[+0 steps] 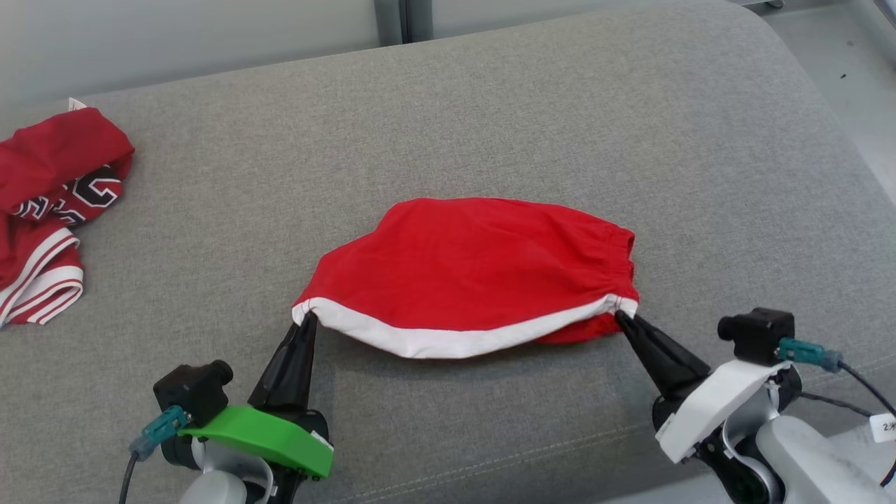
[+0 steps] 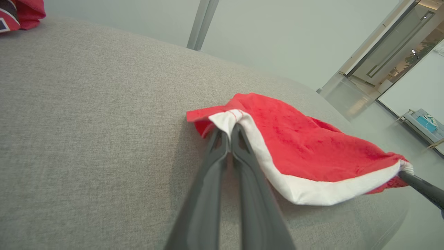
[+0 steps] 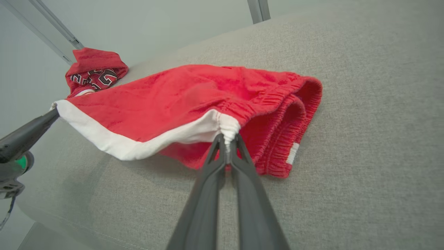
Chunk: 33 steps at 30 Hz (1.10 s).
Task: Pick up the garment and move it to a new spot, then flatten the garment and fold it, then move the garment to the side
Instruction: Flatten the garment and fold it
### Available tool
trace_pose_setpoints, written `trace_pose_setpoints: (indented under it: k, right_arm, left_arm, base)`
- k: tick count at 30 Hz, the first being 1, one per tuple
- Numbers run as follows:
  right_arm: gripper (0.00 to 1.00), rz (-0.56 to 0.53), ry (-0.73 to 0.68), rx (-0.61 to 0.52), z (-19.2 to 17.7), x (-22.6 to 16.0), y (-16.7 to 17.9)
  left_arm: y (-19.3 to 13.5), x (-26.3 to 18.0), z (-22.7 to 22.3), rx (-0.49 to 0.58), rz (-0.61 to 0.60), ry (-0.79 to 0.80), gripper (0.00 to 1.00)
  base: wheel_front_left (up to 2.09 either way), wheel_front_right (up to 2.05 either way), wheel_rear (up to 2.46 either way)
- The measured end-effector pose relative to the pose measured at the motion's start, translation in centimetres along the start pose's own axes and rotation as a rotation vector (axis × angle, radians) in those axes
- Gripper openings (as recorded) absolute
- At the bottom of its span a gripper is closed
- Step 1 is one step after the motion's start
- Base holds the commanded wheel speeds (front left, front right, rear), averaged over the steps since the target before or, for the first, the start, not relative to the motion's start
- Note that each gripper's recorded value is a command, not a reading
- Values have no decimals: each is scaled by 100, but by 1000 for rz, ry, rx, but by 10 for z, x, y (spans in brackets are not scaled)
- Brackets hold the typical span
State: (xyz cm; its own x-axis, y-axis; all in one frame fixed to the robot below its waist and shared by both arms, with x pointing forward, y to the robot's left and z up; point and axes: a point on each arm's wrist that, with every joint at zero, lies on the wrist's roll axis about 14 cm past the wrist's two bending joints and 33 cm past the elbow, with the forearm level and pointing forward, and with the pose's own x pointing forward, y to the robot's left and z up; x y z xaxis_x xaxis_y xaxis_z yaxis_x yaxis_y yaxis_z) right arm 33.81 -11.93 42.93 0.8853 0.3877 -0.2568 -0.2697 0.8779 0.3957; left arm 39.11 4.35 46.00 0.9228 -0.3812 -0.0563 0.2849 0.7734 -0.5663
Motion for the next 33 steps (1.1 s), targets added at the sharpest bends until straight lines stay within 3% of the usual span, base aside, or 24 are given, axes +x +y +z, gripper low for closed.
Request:
trace_pose_setpoints:
  k: [5,9,12,14,17,19,21,24,29,33]
  right_arm:
    - [0,42,-44,-43,37,18,2]
    - [0,83,18,-240,74,51,1]
    - [0,42,-63,-355,144,77,-6]
    - [0,-6,-237,-438,223,84,-6]
    - [0,4,-663,-427,357,59,34]
    - [0,61,-770,-415,386,51,61]
    - [0,96,-709,-399,363,64,66]
    - [0,83,-465,-371,274,91,45]
    - [0,-1,-40,-207,108,93,-5]
    - [0,-91,178,-99,13,65,-40]
  left_arm:
    - [-20,9,6,6,-87,4,0]
    - [-35,42,21,165,-185,74,0]
    - [-39,77,61,283,-195,62,0]
    - [-58,101,122,318,-201,-80,0]
    - [-124,102,252,287,-298,-459,0]
    - [-155,86,300,279,-364,-606,0]
    - [-154,79,307,274,-367,-636,0]
    - [-116,82,264,296,-292,-511,0]
    - [-47,72,132,218,-164,-187,0]
    - [-20,40,17,85,-81,81,0]
  base:
    - [0,0,0]
    - [0,0,0]
    - [0,0,0]
    - [0,0,0]
    - [0,0,0]
    - [0,0,0]
    - [0,0,0]
    - [0,0,0]
    - [0,0,0]
    - [0,0,0]
